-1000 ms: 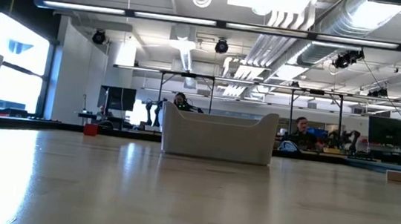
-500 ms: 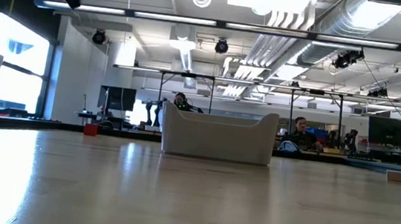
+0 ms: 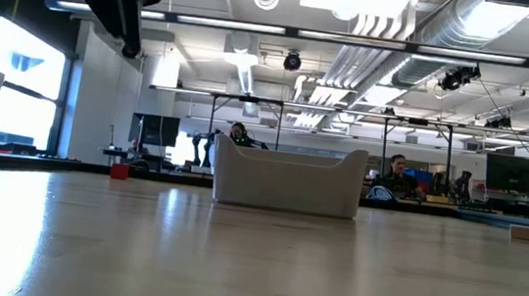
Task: Sort & place blocks by color
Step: Put the green cube block into the top white bin
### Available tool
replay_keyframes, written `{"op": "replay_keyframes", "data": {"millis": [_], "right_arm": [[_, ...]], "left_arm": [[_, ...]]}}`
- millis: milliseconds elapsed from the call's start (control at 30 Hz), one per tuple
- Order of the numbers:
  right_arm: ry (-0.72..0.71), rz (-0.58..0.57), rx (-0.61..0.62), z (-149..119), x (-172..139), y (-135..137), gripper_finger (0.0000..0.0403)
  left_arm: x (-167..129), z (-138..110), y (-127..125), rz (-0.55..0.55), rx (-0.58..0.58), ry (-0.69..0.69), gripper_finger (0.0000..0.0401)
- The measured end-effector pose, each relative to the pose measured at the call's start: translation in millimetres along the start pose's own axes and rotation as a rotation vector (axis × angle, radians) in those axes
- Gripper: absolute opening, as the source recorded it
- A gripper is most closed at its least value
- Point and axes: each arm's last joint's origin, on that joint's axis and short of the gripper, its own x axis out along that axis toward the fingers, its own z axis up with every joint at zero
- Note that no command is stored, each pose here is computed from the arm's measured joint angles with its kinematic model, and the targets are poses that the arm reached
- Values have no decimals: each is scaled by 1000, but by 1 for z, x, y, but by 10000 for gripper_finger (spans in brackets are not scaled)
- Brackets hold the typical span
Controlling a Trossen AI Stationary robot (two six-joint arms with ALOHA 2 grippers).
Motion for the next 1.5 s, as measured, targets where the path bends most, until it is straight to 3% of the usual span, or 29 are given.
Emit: {"op": "replay_keyframes", "data": {"millis": [200,433,767,1300,1500], "right_arm": [[-47,-1,-48,8,-2,-1,103],[-163,4,-133,28,-21,-5,103],[-351,-38,-270,79,-63,-25,103],[-435,-177,-457,154,-84,-59,103],[-517,-212,-485,173,-105,-75,103]], "left_arm": [[5,4,27,138,-79,8,197],[9,1,52,167,-124,92,197],[7,-3,90,223,-223,132,197],[8,-10,135,235,-345,163,197],[8,-15,153,259,-393,176,197]]}}
